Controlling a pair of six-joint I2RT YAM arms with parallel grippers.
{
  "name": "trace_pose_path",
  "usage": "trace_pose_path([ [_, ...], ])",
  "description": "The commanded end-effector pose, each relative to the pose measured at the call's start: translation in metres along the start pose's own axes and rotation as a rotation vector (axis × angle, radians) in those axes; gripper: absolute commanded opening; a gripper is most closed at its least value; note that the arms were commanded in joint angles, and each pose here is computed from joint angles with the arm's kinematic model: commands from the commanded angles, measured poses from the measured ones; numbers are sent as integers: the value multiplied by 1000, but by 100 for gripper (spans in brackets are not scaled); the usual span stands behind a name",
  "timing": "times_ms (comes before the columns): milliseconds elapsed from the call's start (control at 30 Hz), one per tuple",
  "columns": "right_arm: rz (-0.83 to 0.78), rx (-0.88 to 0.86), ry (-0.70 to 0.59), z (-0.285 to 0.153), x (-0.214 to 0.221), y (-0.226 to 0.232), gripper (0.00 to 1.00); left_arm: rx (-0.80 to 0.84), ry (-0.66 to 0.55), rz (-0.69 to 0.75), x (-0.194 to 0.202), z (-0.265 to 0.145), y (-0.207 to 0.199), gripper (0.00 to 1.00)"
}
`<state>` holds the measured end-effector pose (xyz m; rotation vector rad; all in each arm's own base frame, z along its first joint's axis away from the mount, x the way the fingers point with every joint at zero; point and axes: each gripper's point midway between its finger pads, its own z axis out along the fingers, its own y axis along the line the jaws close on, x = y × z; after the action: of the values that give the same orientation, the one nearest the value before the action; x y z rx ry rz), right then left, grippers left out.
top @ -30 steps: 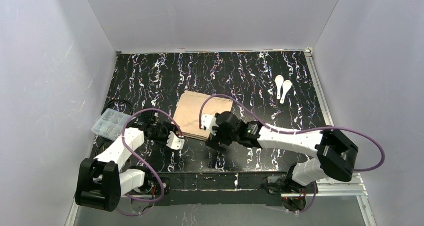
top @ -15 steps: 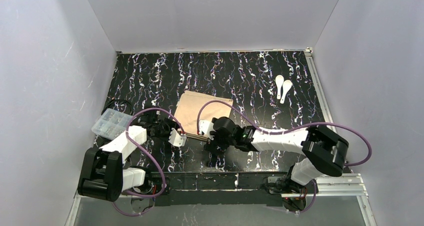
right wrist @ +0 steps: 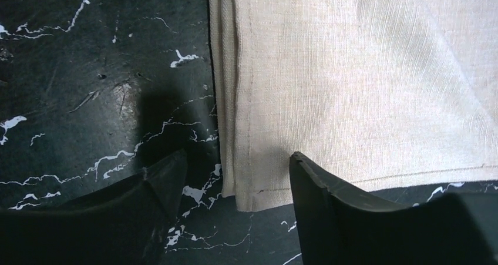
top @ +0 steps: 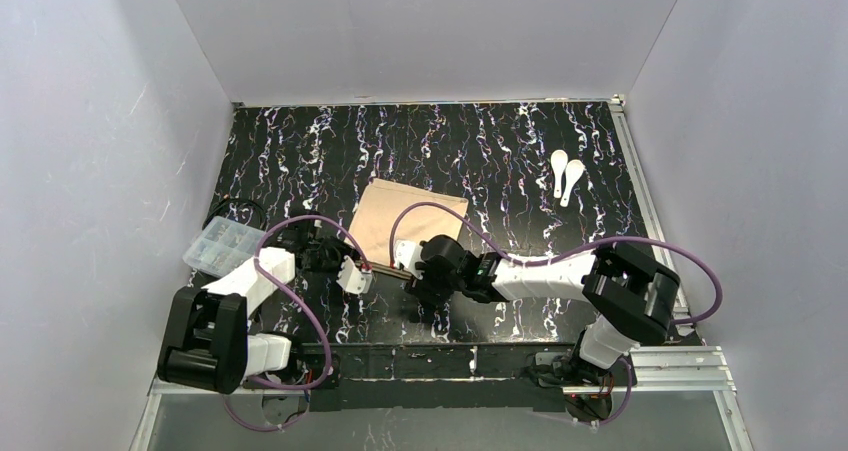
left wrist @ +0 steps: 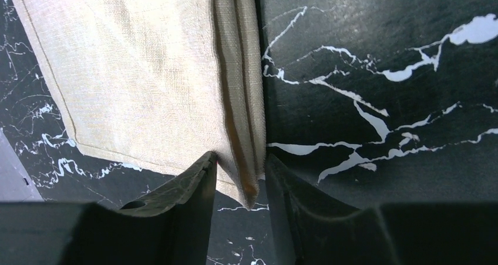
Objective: Fold the napkin into a case and place the utensils inside
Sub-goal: Pick up the upper triangle-folded napkin from the center of the board.
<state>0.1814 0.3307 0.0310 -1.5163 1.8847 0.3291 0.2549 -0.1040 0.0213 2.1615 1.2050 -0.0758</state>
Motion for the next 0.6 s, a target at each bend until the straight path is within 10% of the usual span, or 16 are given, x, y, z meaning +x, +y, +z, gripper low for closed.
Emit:
trace_pose_path([
  [0, -2, 50, 50, 3, 17, -8, 66, 136, 12, -66, 2, 5, -39, 33],
  [200, -12, 88, 57, 3, 19, -14, 27, 156, 9, -87, 2, 4, -36, 22],
  [567, 18, 35, 46, 5, 16, -4, 12, 195, 23, -150, 7, 3, -28, 15],
])
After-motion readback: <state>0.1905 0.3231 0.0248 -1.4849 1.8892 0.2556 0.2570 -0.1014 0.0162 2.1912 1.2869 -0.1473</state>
